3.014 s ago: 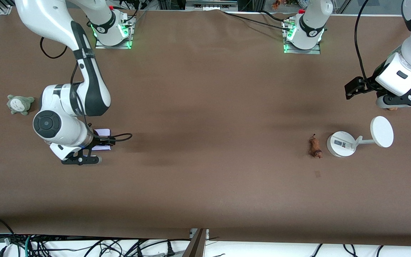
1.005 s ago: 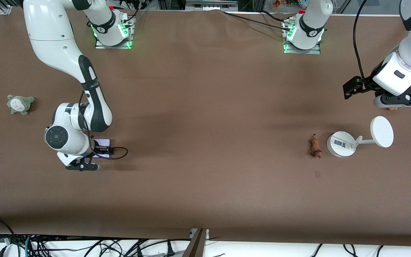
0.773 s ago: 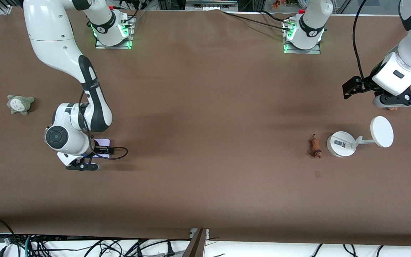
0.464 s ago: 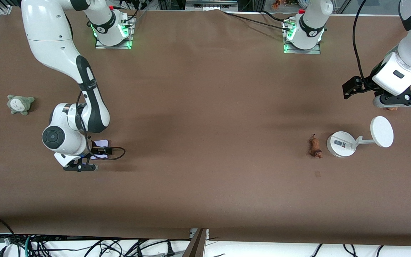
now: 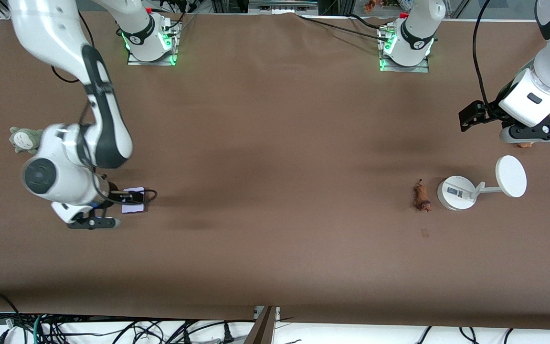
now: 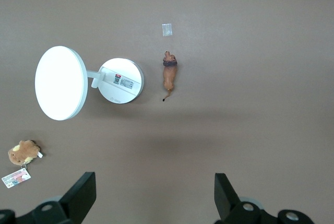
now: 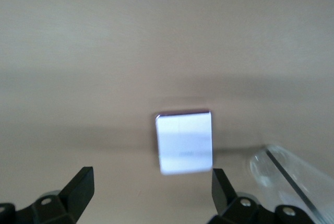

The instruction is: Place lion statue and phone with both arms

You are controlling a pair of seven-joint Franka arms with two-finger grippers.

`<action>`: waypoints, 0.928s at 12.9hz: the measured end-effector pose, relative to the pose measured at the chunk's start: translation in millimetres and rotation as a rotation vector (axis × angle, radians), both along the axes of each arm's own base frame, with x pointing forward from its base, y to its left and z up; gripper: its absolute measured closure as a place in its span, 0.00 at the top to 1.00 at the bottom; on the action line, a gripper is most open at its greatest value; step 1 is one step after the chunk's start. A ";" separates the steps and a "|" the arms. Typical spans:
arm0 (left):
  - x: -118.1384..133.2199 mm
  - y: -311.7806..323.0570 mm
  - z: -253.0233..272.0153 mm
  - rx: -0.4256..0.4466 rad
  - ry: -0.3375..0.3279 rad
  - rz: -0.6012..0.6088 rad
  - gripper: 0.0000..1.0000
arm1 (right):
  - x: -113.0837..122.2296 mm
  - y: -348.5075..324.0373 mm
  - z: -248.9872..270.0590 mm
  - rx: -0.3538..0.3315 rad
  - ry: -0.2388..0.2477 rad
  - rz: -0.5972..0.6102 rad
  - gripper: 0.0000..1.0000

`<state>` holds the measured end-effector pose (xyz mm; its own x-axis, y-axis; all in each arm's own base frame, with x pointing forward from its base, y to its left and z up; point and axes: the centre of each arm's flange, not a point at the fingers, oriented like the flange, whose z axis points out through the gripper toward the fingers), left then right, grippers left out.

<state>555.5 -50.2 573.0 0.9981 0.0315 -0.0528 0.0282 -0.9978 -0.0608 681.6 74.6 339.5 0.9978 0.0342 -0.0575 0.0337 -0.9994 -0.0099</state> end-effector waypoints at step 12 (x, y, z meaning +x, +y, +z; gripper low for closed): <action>-0.1 0.2 0.6 0.000 0.000 0.001 1.00 | -60.2 -46.1 279.5 0.041 0.058 -0.010 1.00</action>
<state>555.4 -49.9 573.6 0.9981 0.0320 -0.0532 0.0287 -0.9977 -0.0608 621.4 28.4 619.0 0.9931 0.0277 -0.1135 0.0219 -0.9984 -0.0523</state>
